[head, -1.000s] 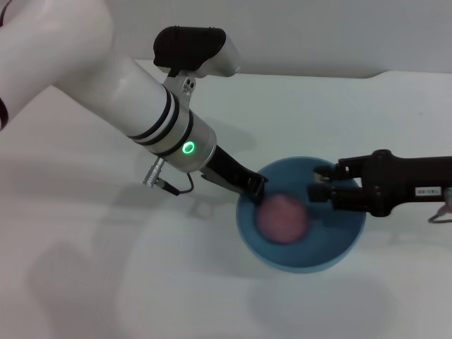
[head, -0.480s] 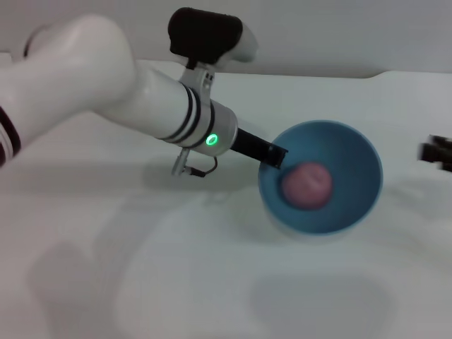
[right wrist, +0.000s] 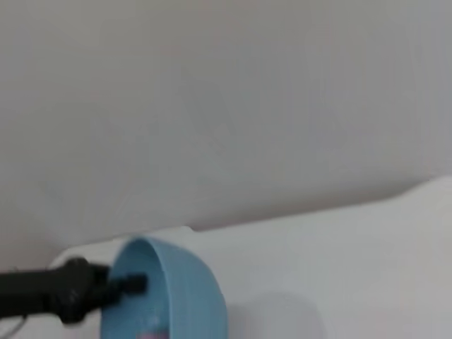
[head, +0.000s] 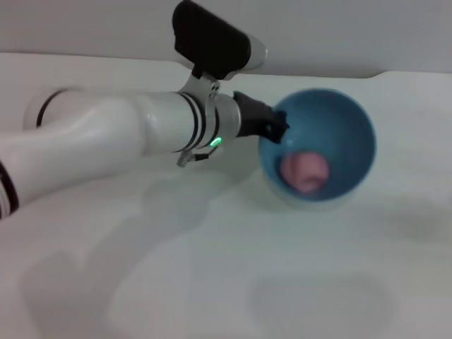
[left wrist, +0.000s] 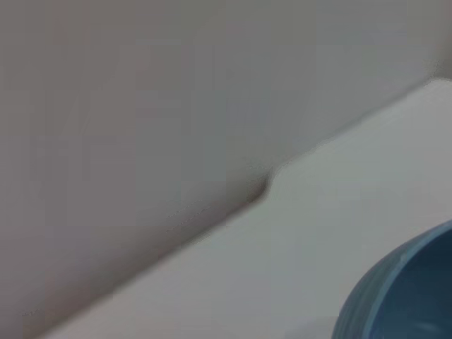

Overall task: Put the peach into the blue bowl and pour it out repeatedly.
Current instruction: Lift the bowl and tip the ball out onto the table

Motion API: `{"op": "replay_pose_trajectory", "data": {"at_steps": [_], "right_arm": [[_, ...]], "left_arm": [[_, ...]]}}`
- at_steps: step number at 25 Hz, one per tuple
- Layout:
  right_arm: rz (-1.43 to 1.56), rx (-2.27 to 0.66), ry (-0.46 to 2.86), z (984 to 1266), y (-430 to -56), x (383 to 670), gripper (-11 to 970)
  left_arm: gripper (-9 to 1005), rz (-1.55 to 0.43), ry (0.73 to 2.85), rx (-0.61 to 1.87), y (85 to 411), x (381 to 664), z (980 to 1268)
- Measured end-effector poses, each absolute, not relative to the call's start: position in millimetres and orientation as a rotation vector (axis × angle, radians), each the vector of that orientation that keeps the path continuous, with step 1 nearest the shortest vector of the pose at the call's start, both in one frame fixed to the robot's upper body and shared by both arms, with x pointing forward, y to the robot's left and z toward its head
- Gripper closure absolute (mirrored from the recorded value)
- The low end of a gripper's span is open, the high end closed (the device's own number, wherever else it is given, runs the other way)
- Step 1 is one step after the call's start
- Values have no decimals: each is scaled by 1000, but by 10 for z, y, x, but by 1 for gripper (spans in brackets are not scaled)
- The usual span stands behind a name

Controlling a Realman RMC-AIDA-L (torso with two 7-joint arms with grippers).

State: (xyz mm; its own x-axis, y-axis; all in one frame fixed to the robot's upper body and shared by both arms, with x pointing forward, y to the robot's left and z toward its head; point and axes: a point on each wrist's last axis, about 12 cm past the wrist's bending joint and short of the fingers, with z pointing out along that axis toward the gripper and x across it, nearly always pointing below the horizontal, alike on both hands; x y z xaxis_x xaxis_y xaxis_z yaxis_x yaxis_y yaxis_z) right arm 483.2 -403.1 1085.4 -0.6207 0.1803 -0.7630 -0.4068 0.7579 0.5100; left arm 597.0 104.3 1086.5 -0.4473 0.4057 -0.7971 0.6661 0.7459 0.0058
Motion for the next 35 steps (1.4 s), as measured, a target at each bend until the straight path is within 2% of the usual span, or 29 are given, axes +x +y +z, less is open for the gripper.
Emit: {"op": "replay_pose_trajectory", "data": {"at_steps": [10,14,17,21,35], "right_arm": [[845,-117,2237,10737,-4014,4971,526],[829,-100,2239,10729,-4041,4979,526],[822,-92,2238,10727,-4055,4977,526],[822,-91,2241,10719,-4053,4974,526],[848,-62,2244,10655,-4024,4958,527]], "left_arm": [[997,-246,1820,696,1252,5897,10785],[998,-160,1694,777,1237,5793,10716],[998,-69,1522,934,1155,5594,10557],[998,-21,1424,1041,1125,5479,10455],[998,198,1128,1313,1058,5231,10367]]}}
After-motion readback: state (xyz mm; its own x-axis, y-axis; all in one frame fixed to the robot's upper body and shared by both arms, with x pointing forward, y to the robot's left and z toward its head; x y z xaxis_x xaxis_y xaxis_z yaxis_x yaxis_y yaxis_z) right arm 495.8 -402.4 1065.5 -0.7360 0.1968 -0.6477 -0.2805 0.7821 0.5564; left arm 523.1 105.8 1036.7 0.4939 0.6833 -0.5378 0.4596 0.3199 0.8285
